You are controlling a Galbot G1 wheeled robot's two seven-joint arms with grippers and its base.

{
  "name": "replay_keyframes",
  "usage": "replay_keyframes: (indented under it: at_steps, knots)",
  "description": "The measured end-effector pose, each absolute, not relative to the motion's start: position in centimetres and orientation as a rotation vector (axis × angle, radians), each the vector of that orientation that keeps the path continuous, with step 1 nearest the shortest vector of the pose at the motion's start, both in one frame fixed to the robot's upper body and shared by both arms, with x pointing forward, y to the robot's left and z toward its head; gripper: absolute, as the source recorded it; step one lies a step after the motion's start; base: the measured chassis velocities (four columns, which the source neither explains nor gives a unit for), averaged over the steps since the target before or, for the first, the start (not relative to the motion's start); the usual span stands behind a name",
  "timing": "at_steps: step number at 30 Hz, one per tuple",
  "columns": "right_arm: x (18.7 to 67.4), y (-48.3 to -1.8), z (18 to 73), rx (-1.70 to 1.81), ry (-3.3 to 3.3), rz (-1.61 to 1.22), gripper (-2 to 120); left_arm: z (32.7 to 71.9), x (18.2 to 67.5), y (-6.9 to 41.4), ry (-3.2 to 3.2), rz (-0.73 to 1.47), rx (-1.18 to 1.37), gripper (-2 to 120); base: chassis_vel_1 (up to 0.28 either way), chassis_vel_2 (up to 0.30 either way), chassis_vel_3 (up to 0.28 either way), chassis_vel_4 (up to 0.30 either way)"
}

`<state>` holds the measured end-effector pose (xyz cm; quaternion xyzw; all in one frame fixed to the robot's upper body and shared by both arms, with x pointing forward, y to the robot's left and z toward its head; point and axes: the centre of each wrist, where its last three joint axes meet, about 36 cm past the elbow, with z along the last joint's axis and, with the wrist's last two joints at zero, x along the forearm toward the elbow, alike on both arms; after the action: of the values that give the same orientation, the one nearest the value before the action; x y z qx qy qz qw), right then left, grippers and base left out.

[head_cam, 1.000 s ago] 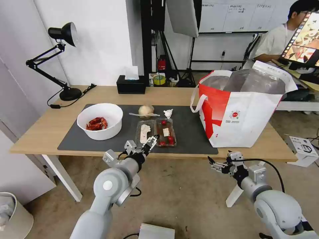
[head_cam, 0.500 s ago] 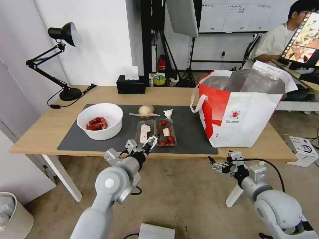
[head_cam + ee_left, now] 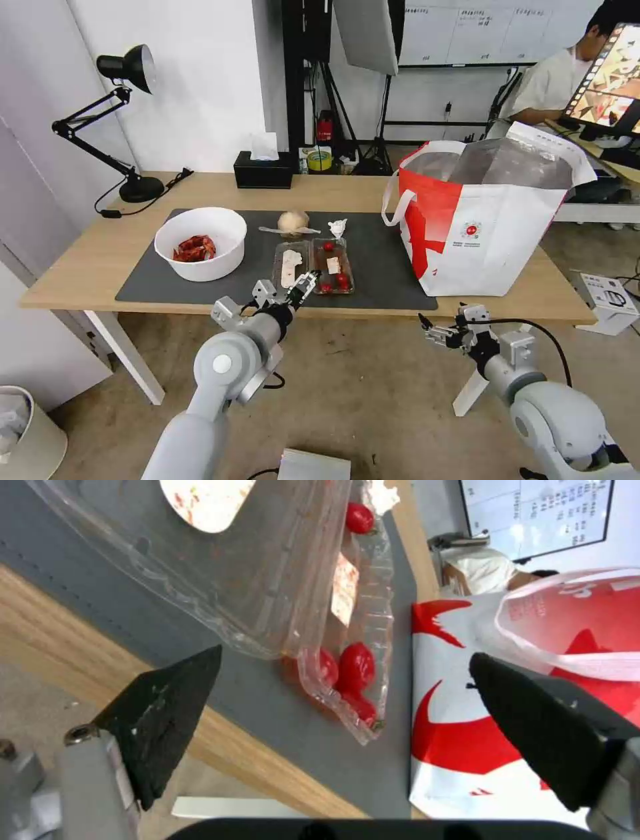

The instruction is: Pick up the trash from the table and place it into the takeout bag.

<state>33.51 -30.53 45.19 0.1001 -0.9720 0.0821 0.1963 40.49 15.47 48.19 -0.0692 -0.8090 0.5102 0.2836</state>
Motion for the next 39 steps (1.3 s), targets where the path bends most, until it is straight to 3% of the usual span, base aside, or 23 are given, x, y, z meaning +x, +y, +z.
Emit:
replay_keyframes:
  at_steps: [27,39]
  knots:
    - [33.5,-30.5,44.5,0.271,-2.711,0.221,100,48.6,41.9,14.7,-2.187,1.498,-0.066,100,0.0,0.0,0.0,0.0]
    - [33.6,-30.4,44.4,0.27,-2.71,0.221,100,49.8,40.5,15.0,-2.259,1.542,-0.177,100,0.0,0.0,0.0,0.0]
